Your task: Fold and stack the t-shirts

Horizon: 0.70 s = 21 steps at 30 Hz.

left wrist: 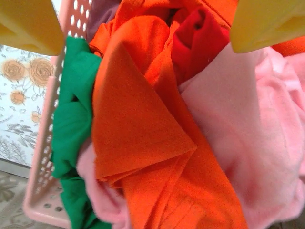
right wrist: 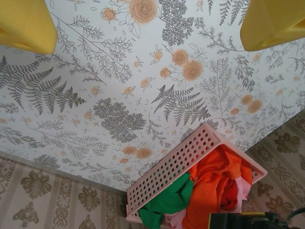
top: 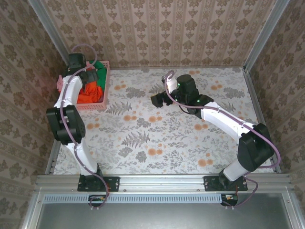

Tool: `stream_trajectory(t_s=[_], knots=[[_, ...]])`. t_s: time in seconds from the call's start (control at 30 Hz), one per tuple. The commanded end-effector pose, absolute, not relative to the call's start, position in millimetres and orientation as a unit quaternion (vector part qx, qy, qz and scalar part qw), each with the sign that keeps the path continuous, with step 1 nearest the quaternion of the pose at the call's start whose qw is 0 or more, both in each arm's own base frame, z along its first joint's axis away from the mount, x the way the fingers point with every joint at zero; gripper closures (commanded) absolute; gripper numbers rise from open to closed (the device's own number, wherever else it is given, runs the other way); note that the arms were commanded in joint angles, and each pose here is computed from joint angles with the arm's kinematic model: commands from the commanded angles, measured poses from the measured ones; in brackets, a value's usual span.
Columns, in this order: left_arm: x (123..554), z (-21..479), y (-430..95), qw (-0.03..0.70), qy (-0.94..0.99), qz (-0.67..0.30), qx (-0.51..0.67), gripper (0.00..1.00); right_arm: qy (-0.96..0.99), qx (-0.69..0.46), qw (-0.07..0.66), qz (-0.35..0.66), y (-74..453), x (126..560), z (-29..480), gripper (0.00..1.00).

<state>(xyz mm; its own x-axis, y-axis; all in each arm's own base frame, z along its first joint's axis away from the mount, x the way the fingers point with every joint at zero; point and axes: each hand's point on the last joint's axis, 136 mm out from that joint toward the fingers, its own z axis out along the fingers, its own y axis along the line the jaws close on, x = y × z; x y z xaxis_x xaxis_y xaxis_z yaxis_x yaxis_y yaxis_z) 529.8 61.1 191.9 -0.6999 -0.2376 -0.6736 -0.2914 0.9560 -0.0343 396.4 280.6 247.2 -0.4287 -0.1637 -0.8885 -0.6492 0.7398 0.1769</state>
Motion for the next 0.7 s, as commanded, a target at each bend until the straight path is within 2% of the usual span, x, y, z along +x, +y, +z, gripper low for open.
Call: stream_trajectory(t_s=[0.0,0.1,0.17,0.27,0.37,0.4,0.53,0.67], knots=[[531,179,57,0.33,0.927,0.005,-0.18,0.16,0.796,-0.265,0.475,0.265,284,398,257,0.0],[537,169,49,0.318,0.926,-0.024,-0.203,0.26,0.797,-0.265,0.474,0.264,285,400,256,0.0],[540,165,44,0.314,0.923,-0.042,-0.216,0.37,0.797,-0.266,0.474,0.265,286,401,257,0.0],[544,161,41,0.316,0.919,-0.057,-0.23,0.61,0.796,-0.266,0.474,0.265,287,403,258,0.0],[547,161,39,0.319,0.917,-0.065,-0.231,0.94,0.796,-0.269,0.472,0.265,288,403,257,0.0],[547,165,39,0.322,0.916,-0.066,-0.23,1.0,0.796,-0.27,0.472,0.265,288,403,257,0.0],[545,192,43,0.352,0.906,-0.056,-0.228,1.0,0.795,-0.27,0.476,0.263,287,404,262,0.0],[535,240,47,0.403,0.888,-0.047,-0.217,1.0,0.794,-0.263,0.482,0.262,283,407,266,0.0]])
